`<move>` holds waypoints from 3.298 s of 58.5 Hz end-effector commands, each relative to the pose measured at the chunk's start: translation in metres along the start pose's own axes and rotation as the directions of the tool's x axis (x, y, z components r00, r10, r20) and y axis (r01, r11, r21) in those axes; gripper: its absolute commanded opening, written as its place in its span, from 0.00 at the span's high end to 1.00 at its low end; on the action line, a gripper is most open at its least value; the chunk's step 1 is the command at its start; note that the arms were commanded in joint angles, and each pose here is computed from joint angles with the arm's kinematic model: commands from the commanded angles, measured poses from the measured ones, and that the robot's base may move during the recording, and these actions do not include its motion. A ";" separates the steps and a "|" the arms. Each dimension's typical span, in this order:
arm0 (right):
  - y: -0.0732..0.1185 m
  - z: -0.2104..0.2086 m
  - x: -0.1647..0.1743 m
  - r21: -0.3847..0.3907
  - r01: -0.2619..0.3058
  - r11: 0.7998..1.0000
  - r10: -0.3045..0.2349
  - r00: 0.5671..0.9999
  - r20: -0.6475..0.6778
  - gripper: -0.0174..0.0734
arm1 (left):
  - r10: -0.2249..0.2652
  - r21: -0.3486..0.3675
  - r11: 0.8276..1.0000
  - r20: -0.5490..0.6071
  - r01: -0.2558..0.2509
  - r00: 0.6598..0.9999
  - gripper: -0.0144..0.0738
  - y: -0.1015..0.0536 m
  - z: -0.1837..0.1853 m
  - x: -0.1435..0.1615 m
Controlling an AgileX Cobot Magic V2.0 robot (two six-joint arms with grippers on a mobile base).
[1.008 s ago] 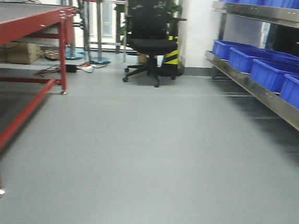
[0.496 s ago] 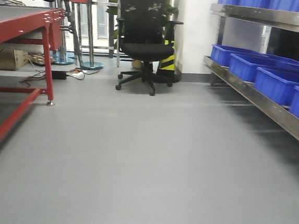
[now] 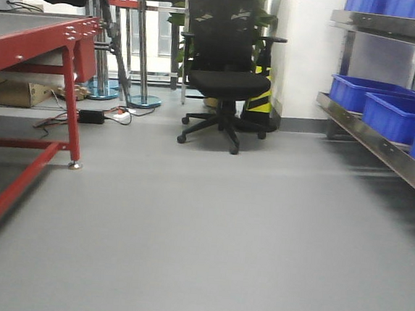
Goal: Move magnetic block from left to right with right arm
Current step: 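Turn the base past the black chair toward the second table, then drive up to the second table edge holding the cube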
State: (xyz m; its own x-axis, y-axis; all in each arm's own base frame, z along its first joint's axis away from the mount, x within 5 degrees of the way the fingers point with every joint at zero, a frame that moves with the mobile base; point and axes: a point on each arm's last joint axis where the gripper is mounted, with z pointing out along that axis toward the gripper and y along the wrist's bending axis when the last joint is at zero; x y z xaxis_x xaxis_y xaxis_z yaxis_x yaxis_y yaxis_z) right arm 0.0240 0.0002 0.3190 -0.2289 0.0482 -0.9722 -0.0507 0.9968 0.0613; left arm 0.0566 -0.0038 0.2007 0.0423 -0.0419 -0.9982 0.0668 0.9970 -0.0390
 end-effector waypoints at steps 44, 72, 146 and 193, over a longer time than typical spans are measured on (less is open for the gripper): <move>0.001 -0.003 -0.016 0.001 0.013 1.000 -0.013 0.995 0.101 0.62 | -0.011 -0.003 1.000 0.079 0.011 0.997 0.98 0.000 -0.001 -0.005; 0.001 -0.003 -0.016 0.001 0.013 1.000 -0.013 0.995 0.101 0.62 | -0.011 -0.003 1.000 0.079 0.011 0.997 0.98 0.000 -0.001 -0.005; 0.001 -0.003 -0.016 0.002 0.013 1.000 -0.014 0.995 0.101 0.62 | -0.011 -0.003 1.000 0.079 0.011 0.997 0.98 0.000 -0.001 -0.005; 0.001 -0.003 -0.016 0.002 0.013 1.000 -0.014 0.995 0.101 0.62 | -0.011 -0.003 1.000 0.079 0.011 0.997 0.98 0.000 -0.001 -0.005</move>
State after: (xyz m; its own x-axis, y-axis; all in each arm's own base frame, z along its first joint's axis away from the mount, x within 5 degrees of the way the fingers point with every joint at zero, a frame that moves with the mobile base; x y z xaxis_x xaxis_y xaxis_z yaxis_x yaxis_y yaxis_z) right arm 0.0240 -0.0001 0.3190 -0.2285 0.0461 -0.9724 -0.0473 0.9972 0.0583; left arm 0.0566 -0.0038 0.2008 0.0439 -0.0420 -0.9982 0.0667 0.9970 -0.0390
